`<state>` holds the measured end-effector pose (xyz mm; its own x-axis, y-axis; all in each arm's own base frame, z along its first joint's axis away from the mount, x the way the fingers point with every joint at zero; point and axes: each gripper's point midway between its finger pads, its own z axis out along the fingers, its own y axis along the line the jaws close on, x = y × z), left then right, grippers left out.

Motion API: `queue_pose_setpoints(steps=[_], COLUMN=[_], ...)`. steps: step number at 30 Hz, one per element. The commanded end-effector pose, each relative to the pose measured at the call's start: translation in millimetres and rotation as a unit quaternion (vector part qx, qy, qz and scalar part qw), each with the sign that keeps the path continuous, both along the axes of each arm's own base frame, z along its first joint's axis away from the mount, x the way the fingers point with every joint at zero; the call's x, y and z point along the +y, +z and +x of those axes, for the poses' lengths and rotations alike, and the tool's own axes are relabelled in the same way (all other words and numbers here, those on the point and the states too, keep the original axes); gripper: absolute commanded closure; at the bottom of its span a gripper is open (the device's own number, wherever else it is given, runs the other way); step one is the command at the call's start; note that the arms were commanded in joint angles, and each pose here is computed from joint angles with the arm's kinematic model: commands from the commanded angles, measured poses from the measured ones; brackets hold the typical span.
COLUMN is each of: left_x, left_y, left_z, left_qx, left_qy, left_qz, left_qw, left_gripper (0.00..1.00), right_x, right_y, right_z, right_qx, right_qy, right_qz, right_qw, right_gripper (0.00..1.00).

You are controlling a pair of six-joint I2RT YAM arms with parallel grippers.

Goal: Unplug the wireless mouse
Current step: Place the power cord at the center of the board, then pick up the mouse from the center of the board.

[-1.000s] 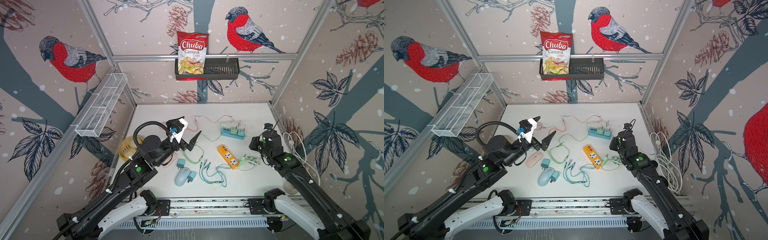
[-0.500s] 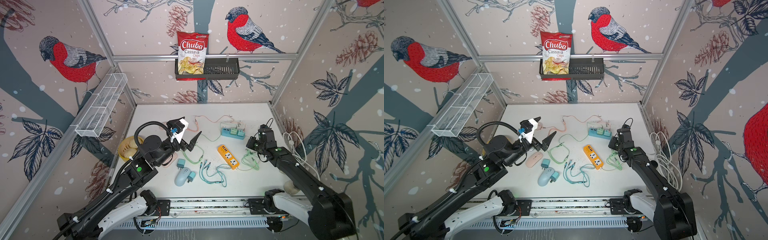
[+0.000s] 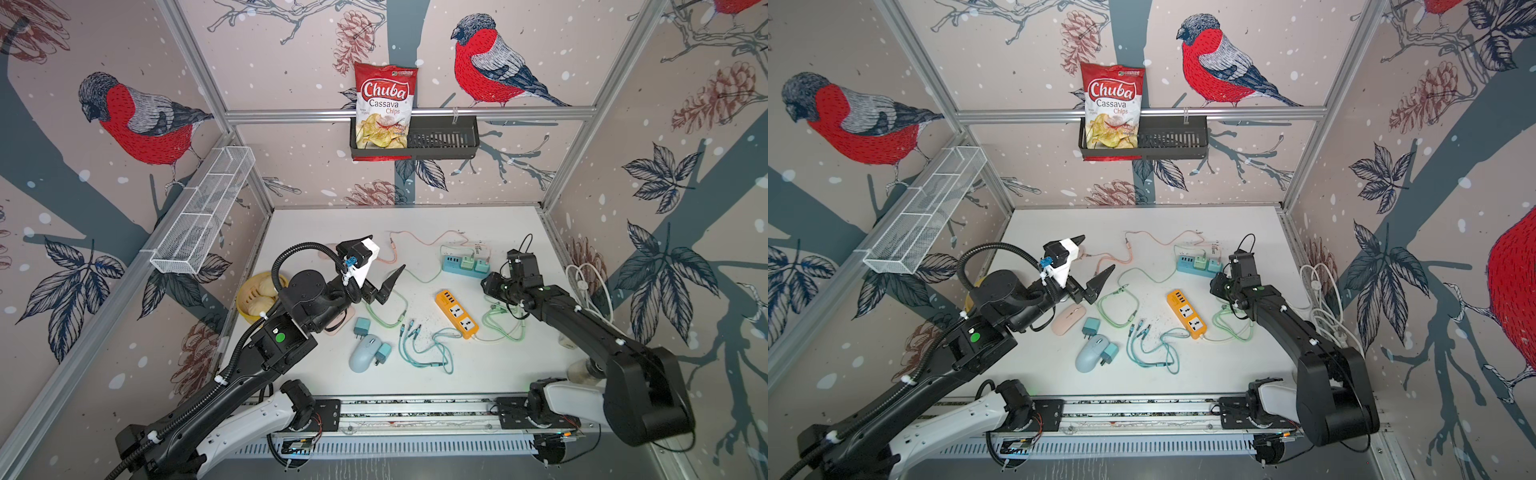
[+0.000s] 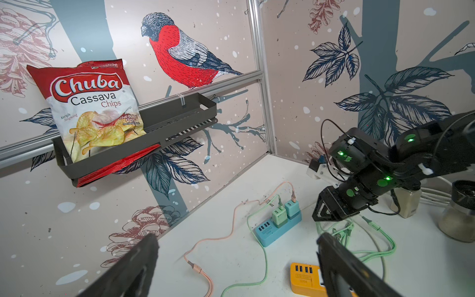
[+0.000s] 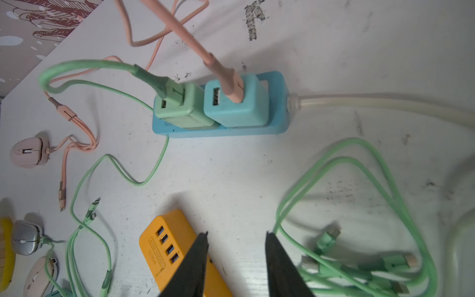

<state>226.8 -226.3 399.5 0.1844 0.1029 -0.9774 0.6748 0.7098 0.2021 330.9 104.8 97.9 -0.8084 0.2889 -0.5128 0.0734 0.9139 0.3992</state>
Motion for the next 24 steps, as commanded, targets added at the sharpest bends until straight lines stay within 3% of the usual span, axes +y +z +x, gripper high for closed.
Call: queue_pose_setpoints(steps=[1, 3, 7, 12, 15, 18, 21, 24], left_x=[3.1, 6.6, 16.6, 33.0, 52.9, 64.2, 65.7, 69.6], left_y=[11.1, 11.0, 5.5, -22.4, -35.0, -53.9, -65.4, -80.0], left_z=[-4.3, -4.5, 11.9, 59.5, 95.2, 121.0, 135.4, 147.0], left_qx=[-0.011, -0.013, 0.0, 0.083, 0.178, 0.27, 0.314, 0.341], left_qy=[-0.004, 0.003, 0.058, 0.149, 0.166, 0.145, 0.123, 0.146], left_qz=[-0.023, -0.021, -0.003, 0.017, -0.031, -0.078, -0.108, -0.127], left_qw=[1.0, 1.0, 0.998, 0.985, 0.969, 0.949, 0.935, 0.92], left_gripper=[0.04, 0.04, 0.04, 0.04, 0.05, 0.08, 0.08, 0.1], right_x=[4.7, -2.9, -21.2, -34.7, -6.5, 29.5, 66.6, 116.7], right_y=[-0.6, 4.0, 15.2, 21.5, 48.6, 83.4, 100.3, 98.0], right_z=[-1.2, -5.2, -18.4, -37.2, -37.8, -34.0, -29.0, -28.2], right_qx=[0.012, 0.004, -0.007, -0.011, -0.062, -0.122, -0.137, -0.123], right_qy=[0.019, 0.007, -0.017, -0.071, -0.009, 0.067, 0.133, 0.212], right_qz=[-0.002, -0.019, -0.051, -0.035, 0.026, 0.077, 0.093, 0.081], right_qw=[1.0, 1.0, 0.999, 0.997, 0.998, 0.987, 0.977, 0.966], right_gripper=[0.46, 0.39, 0.38, 0.27, 0.29, 0.32, 0.33, 0.35])
